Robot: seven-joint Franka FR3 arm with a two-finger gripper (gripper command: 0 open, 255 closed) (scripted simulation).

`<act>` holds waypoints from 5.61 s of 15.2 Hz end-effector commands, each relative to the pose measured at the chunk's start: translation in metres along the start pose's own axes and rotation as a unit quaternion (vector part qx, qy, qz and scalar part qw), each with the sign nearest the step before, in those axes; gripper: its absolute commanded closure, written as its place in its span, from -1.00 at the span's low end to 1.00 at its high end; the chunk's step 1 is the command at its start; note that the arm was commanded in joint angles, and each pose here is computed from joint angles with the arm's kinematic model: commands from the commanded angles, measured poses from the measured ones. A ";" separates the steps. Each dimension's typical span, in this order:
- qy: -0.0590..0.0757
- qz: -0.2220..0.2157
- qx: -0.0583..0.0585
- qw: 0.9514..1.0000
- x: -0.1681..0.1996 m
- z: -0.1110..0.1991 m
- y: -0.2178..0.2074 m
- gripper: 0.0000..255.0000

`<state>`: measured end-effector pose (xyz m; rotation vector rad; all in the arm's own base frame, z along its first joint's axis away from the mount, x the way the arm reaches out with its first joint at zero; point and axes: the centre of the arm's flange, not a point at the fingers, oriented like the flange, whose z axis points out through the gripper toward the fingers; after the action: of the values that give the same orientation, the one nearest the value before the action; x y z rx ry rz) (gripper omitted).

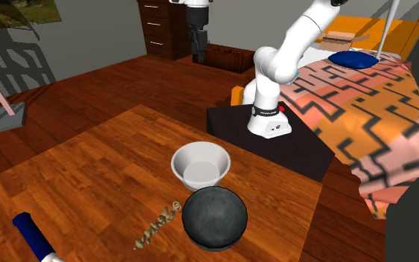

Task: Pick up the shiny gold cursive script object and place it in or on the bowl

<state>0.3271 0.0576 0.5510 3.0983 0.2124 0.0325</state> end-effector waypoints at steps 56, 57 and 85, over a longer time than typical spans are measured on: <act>0.040 -0.174 0.028 0.984 0.209 0.331 -0.379 1.00; 0.040 -0.174 0.028 0.984 0.209 0.331 -0.379 1.00; 0.040 -0.174 0.028 0.984 0.211 0.226 -0.375 1.00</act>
<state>0.4899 0.4504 0.3099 3.0670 0.7646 0.1445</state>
